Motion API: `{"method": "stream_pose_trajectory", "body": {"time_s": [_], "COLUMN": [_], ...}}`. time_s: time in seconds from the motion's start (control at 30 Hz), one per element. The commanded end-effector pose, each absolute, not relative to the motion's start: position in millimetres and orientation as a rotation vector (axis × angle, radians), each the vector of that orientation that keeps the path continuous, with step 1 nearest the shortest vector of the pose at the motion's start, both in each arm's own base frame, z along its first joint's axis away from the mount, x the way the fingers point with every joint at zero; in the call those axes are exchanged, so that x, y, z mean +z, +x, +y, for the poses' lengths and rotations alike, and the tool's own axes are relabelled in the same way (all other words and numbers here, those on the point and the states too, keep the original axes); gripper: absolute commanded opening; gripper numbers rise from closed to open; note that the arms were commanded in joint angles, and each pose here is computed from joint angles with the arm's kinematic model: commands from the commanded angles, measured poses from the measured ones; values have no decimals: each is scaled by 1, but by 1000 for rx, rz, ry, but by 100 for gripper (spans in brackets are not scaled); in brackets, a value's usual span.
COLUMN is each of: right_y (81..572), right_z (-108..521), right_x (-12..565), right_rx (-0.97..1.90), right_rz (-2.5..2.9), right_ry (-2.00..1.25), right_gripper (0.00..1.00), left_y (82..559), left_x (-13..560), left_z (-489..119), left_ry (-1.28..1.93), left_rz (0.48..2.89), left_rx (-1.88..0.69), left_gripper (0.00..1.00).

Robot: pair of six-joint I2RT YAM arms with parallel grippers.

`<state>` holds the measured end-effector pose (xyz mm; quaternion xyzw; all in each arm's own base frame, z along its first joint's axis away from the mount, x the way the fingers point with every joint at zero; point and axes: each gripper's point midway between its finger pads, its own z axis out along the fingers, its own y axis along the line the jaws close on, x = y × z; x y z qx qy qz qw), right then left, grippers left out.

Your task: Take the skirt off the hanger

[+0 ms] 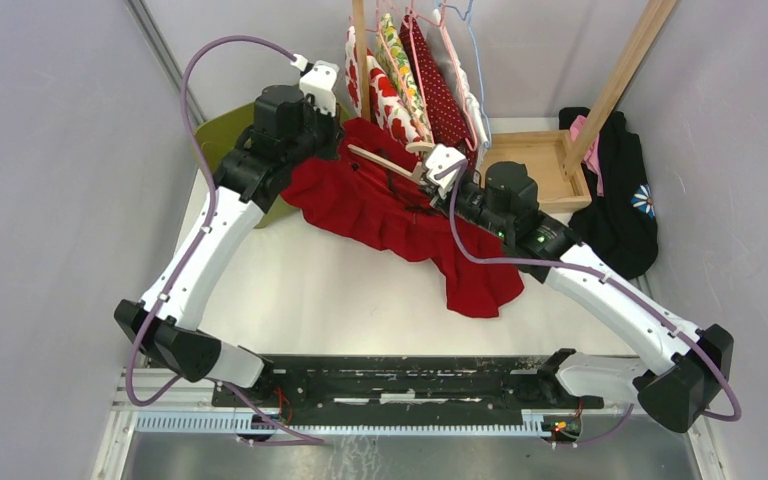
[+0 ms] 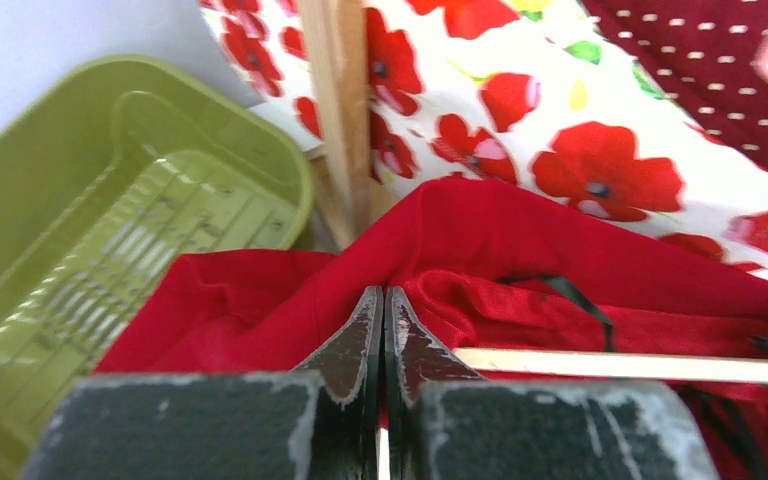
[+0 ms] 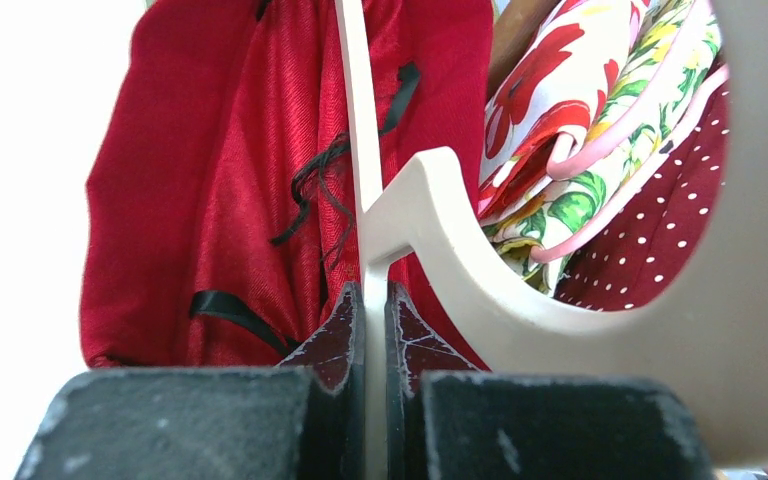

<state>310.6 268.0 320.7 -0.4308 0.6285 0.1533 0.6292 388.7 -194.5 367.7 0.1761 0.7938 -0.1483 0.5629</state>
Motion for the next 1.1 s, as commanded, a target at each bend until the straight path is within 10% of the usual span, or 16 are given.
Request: {"method": "stream_pose_trajectory", "body": {"time_s": [0.0, 0.5, 0.73, 1.07], "right_y": [310, 301, 306, 319], "right_z": [267, 248, 252, 265], "right_x": [411, 412, 407, 404], "right_rx": [352, 295, 299, 293], "right_rz": [1194, 1207, 1216, 1217], "right_ry": [-851, -850, -855, -878], "right_gripper": [1, 1, 1, 1], "left_y": [410, 477, 450, 365], "left_x": [380, 333, 365, 424], "left_z": [-142, -2, -49, -147], "left_ry": [380, 188, 244, 354], "left_rz": [1841, 1916, 1847, 1703], "left_rx": [18, 220, -85, -438], "left_gripper": [3, 3, 3, 70]}}
